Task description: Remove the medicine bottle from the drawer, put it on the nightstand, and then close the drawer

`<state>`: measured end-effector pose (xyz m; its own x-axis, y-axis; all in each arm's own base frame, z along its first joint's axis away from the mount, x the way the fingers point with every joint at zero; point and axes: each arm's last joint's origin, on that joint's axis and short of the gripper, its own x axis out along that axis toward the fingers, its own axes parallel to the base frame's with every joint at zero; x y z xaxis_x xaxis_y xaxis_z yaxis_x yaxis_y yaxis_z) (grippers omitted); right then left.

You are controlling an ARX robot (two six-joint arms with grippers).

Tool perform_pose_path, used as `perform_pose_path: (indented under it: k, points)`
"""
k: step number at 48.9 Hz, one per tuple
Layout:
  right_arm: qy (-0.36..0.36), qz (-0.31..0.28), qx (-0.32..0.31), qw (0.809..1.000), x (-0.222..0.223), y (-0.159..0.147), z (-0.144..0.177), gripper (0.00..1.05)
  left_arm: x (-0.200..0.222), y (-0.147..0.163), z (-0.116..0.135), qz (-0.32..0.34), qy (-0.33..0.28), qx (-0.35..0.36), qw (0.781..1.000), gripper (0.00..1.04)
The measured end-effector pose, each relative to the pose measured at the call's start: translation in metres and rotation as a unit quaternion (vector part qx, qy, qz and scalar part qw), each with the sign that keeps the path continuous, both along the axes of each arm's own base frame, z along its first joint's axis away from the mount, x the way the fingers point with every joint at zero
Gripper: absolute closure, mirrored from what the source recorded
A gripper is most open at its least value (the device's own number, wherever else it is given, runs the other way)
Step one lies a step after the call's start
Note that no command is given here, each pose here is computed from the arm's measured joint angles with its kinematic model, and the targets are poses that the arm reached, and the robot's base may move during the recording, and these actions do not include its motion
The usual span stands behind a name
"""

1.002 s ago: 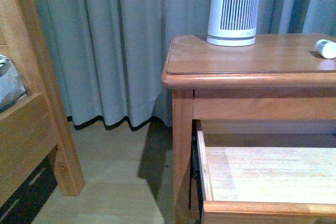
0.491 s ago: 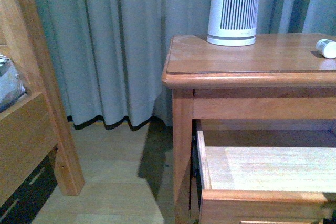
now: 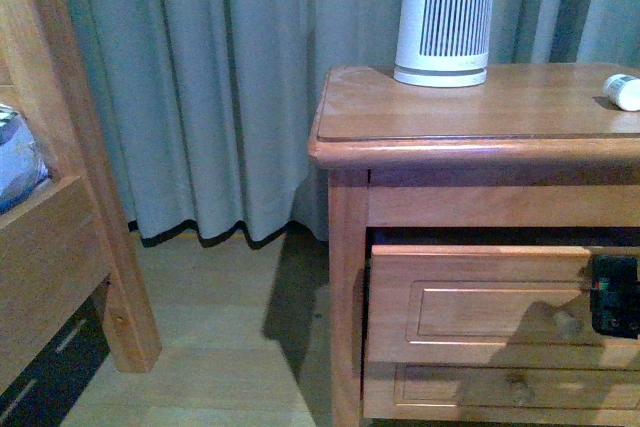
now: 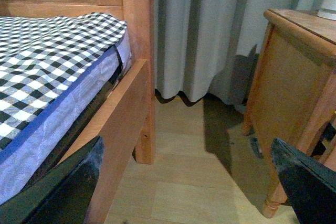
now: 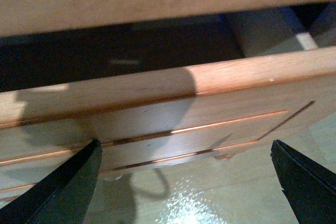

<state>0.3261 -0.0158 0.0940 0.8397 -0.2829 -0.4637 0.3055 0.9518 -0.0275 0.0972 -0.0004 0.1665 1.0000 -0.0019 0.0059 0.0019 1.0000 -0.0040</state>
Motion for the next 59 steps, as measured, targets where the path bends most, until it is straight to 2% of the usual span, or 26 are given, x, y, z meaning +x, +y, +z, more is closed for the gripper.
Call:
perform_pose_path:
  k: [10,20,36,44,53,59]
  points:
    - [-0.015,0.002,-0.043,0.999,0.024,-0.016,0.003,0.07,0.000,0.000,0.000,0.000,0.000,0.000,1.000,0.07]
    - [0.006,0.001,-0.077,0.997,0.032,-0.029,-0.004,0.07,0.000,0.000,0.000,0.000,0.000,0.000,1.000,0.07]
    - [-0.003,-0.003,-0.067,0.998,0.025,-0.027,0.003,0.07,0.000,0.000,0.000,0.000,0.000,0.000,1.000,0.07]
    - [-0.019,0.001,-0.047,0.999,-0.002,-0.012,0.026,0.07,0.000,0.000,0.000,0.000,0.000,0.000,1.000,0.07]
    - [-0.009,0.002,-0.001,1.000,-0.058,-0.001,0.046,0.07,0.000,0.000,0.000,0.000,0.000,0.000,1.000,0.07]
    - [-0.039,0.001,0.024,0.999,-0.099,-0.003,0.074,0.07,0.000,0.000,0.000,0.000,0.000,0.000,1.000,0.07]
